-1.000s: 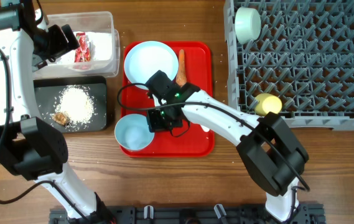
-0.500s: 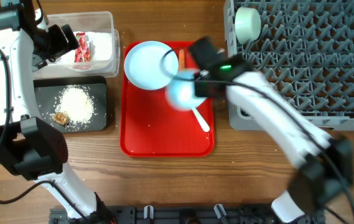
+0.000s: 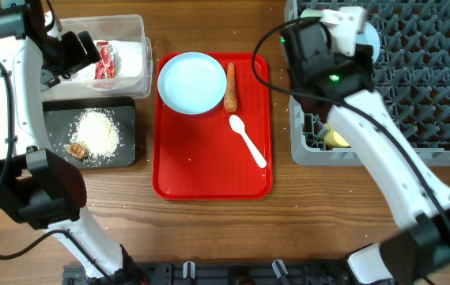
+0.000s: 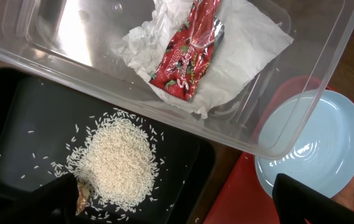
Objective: Sort waste into correct bins and load items into the dishwasher rack
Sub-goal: 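Carry the light-blue bowl right and set it in the dish rack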
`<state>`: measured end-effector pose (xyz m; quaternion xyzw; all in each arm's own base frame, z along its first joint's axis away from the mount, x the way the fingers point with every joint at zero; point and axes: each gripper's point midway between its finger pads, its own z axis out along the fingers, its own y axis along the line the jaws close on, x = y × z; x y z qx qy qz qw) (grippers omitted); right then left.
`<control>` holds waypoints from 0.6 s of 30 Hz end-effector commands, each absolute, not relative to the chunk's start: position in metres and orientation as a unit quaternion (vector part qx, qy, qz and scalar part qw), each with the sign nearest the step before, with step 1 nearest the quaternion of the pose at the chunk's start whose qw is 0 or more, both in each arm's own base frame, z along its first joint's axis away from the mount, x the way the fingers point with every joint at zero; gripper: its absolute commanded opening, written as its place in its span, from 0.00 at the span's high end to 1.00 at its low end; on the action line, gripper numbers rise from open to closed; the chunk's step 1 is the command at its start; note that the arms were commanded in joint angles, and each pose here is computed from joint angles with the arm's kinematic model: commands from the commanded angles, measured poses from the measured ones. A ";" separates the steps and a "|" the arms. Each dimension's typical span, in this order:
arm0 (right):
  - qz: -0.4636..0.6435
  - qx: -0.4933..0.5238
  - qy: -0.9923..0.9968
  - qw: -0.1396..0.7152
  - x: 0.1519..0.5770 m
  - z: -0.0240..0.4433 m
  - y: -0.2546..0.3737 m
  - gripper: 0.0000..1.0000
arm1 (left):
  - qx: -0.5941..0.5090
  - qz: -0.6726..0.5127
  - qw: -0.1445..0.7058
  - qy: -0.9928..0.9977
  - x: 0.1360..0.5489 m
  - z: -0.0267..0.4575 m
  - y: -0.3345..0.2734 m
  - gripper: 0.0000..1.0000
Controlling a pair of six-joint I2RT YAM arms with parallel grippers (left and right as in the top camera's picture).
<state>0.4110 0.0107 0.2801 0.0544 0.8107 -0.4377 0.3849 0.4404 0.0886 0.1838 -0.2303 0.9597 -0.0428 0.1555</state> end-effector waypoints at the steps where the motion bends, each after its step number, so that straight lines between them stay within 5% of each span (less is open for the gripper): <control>1: -0.527 -0.039 0.792 0.307 0.426 0.253 0.011 0.96 | -0.231 -0.045 0.173 0.956 0.443 0.196 0.087 0.00; 9: -0.584 -0.119 0.773 0.215 0.435 0.204 0.012 0.96 | -0.232 -0.045 0.173 0.956 0.443 0.196 0.087 0.00; 18: -0.545 -0.138 0.802 0.202 0.431 0.178 0.016 0.96 | -0.232 -0.045 0.173 0.956 0.443 0.196 0.087 0.00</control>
